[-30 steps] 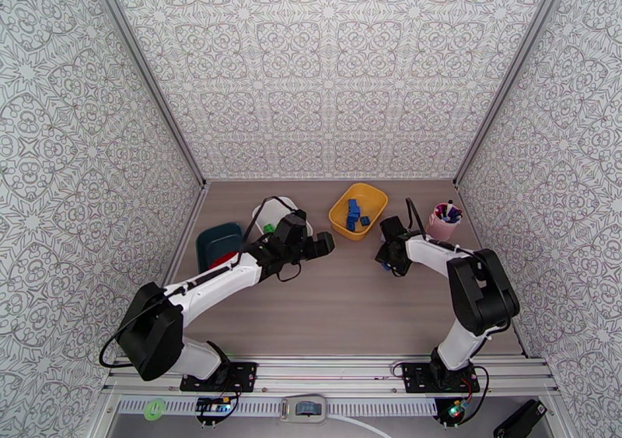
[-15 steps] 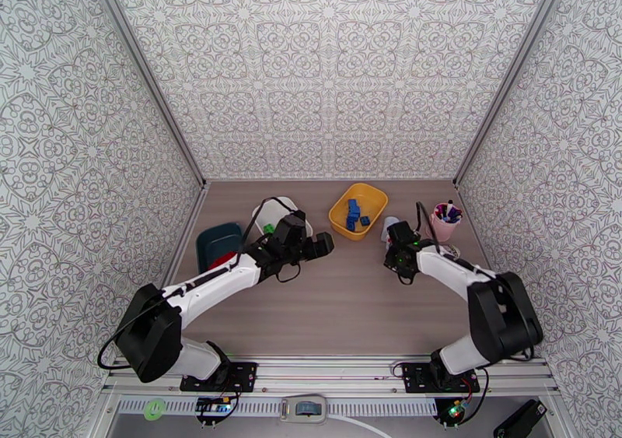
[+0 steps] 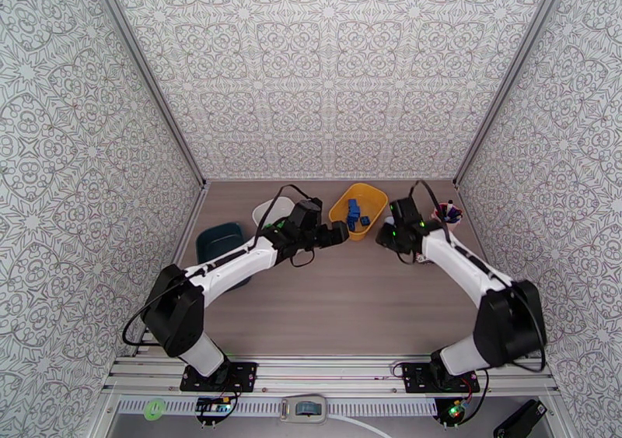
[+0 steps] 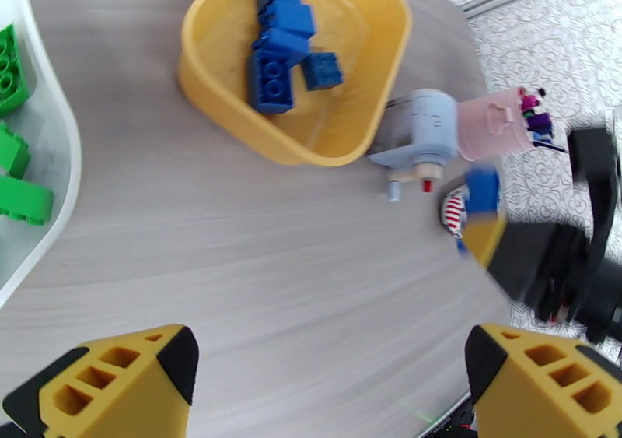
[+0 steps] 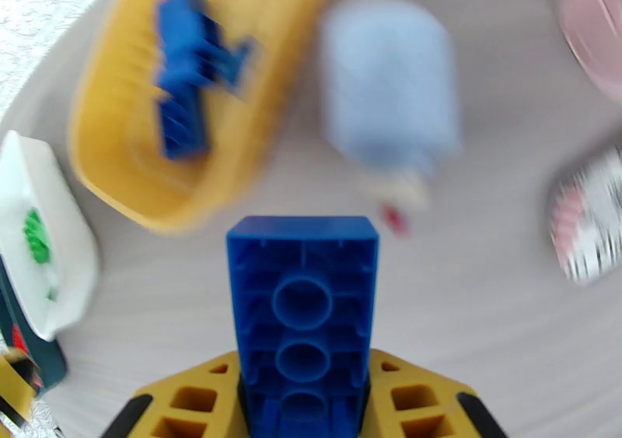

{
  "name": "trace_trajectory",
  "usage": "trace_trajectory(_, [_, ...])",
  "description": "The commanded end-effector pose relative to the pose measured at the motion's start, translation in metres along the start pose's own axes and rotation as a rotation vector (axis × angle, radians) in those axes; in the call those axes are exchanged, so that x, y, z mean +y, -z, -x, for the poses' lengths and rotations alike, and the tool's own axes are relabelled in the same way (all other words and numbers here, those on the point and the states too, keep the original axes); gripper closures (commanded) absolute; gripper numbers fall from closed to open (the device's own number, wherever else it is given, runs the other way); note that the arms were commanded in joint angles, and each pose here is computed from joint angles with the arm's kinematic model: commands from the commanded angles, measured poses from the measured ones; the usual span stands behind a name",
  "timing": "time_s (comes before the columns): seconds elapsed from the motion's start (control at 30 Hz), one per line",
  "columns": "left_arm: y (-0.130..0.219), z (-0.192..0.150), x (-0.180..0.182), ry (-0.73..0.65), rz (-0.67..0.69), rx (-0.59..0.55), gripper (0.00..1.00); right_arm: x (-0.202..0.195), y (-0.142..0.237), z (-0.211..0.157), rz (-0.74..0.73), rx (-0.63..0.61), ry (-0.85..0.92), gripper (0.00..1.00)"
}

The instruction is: Sort the legos into containers by color

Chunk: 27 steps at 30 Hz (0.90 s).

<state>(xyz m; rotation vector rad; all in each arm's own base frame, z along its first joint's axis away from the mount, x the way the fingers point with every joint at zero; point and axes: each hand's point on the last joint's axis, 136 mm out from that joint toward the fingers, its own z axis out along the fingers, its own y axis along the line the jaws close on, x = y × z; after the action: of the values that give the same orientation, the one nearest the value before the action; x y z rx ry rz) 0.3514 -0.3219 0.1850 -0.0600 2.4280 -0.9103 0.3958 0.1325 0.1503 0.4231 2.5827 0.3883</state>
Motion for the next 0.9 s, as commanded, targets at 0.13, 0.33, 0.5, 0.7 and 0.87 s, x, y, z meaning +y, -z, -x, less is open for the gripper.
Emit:
trace_trajectory(0.13, [0.048, -0.002, 0.016, -0.023, 0.081, -0.046, 0.03, 0.031, -0.034, 0.055, -0.017, 0.041, 0.034, 0.57])
trace_trajectory(0.33, [0.083, -0.004, 0.045, 0.009, 0.141, -0.106, 0.02, 0.046, -0.046, 0.077, -0.016, 0.048, 0.06, 0.36])
trace_trajectory(0.5, [0.108, -0.001, 0.07, 0.041, 0.18, -0.154, 0.01, 0.043, -0.027, 0.073, 0.004, 0.007, 0.096, 0.26])
trace_trajectory(0.7, [0.135, 0.009, 0.091, 0.058, 0.218, -0.206, 0.01, 0.027, 0.005, 0.06, -0.002, -0.054, 0.17, 0.16])
trace_trajectory(0.87, [0.163, 0.024, 0.097, 0.054, 0.226, -0.272, 0.01, 0.017, 0.031, 0.05, 0.001, -0.109, 0.227, 0.13])
